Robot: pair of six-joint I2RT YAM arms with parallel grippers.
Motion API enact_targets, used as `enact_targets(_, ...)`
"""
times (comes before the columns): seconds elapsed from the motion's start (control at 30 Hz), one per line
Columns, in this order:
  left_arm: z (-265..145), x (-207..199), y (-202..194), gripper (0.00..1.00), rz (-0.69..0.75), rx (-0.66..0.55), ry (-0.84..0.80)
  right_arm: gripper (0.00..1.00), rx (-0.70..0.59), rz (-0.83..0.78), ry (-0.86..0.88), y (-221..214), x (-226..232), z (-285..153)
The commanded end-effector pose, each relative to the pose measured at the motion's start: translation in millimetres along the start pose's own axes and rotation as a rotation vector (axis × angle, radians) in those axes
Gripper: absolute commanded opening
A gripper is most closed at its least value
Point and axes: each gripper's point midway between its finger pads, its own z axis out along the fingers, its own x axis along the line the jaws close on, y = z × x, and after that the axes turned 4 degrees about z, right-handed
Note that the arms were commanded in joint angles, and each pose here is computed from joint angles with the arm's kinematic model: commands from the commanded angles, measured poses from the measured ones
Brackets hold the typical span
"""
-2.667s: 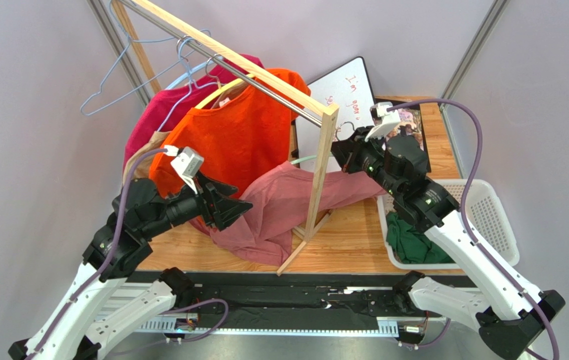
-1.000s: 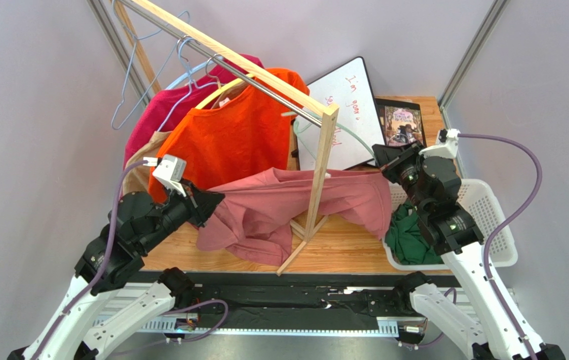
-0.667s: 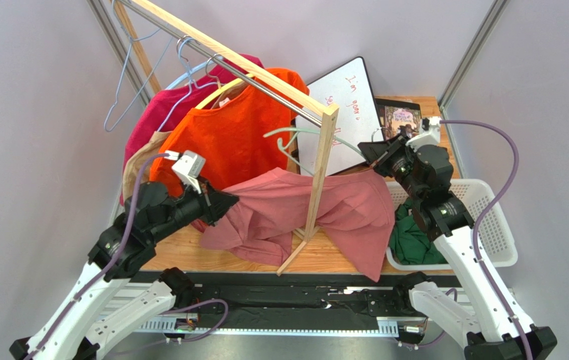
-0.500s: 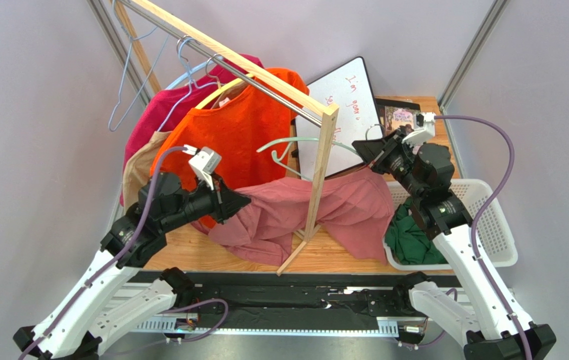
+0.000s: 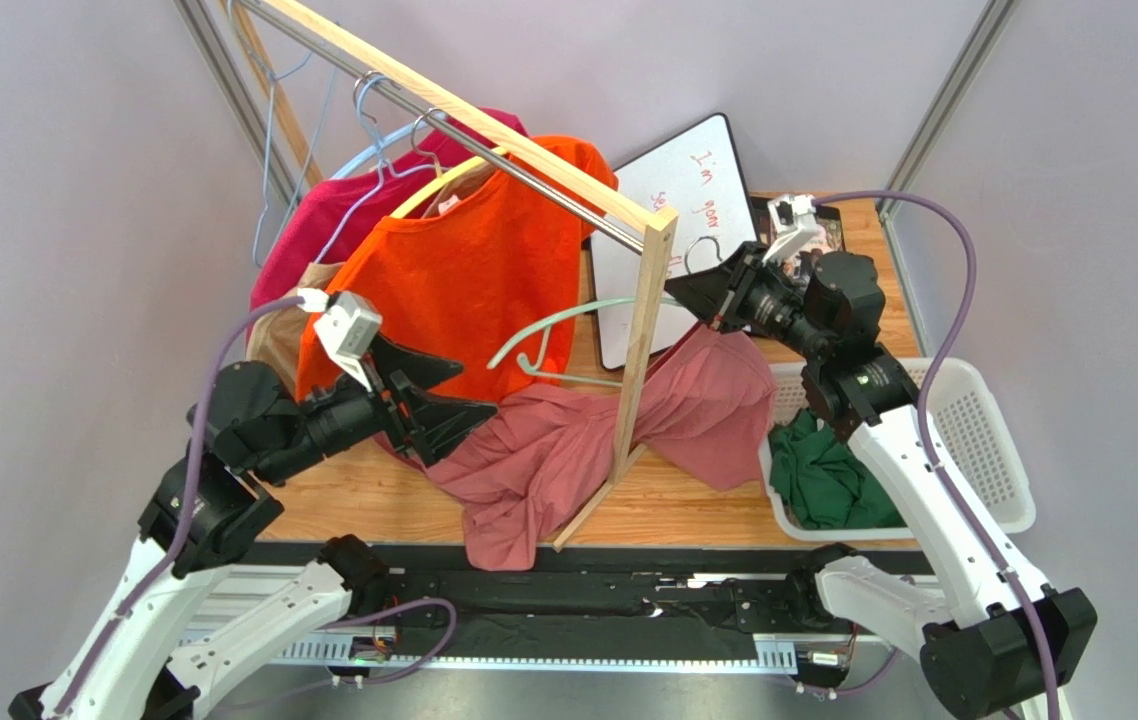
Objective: Remove the t-shirt from the hanger
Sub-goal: Remove the tshirt from the hanger
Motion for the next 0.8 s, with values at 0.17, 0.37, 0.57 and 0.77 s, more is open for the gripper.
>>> enact_targets(0.17,21.2,3.4,23.0,0.86,-0.021,0.036,0.02,0.0,0.072,-0.151,0.19,-7.2,58.3,5.4)
enact_targets(0.37,46.2,-5.4,-2.3,0.8,-0.068,0.158,-0.094,0.0,0.1,-0.168,0.228,-20.1,74.8,12.7)
enact_targets(0.57,54.3,-7.3,-20.3,0.76,-0.125,0.184,-0.134,0.0,0.12,-0.193,0.268,-27.5,92.3,17.6)
enact_targets(0.77,59.4,-4.7,-28.2,0.59,-0.13,0.202,-0.138,0.0,0.127,-0.22,0.298,-31.3,107.8,21.4)
